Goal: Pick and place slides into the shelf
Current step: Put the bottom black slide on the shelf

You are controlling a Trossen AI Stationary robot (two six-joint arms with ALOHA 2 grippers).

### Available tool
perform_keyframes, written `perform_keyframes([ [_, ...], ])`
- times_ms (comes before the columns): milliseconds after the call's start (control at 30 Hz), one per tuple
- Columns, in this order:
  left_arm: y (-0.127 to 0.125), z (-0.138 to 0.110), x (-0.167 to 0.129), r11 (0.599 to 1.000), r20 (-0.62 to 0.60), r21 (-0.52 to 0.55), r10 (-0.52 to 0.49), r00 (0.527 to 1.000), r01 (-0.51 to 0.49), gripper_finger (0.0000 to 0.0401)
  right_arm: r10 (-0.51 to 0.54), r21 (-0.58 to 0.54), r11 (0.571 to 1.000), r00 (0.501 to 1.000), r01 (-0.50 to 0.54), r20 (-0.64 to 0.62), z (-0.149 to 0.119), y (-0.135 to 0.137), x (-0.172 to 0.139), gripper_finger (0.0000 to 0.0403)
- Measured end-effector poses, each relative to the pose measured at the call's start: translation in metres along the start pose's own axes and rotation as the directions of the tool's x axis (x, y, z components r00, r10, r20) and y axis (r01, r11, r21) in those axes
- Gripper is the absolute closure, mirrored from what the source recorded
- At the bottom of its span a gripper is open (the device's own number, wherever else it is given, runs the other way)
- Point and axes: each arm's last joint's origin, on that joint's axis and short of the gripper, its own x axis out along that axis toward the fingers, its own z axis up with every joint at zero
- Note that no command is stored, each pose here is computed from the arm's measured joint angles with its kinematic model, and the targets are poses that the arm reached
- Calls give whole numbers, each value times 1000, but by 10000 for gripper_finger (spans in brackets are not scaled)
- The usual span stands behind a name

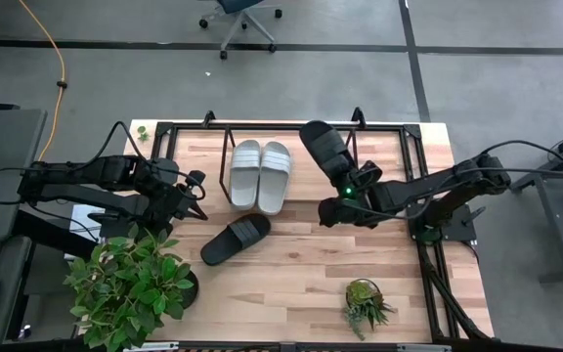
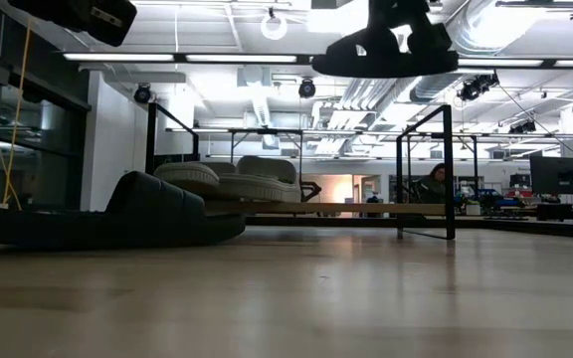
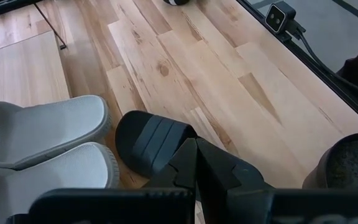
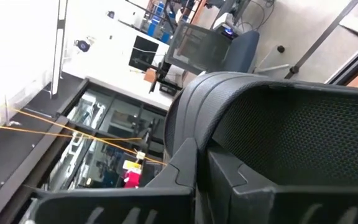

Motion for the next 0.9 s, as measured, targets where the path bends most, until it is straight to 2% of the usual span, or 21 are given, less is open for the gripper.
perform_keyframes([
  [300,0,0,0,1000,1,1,1,1000,-1,400,43,54,997,997,-47,69,-10,10,1,403],
  [667,0,0,0,1000,0,-2,-1,1000,1,400,54,140,988,991,-70,120,-46,-9,8,403],
  [900,-1,-1,0,1000,-12,-7,-10,1000,10,400,46,182,981,989,-71,139,-57,-13,17,403],
])
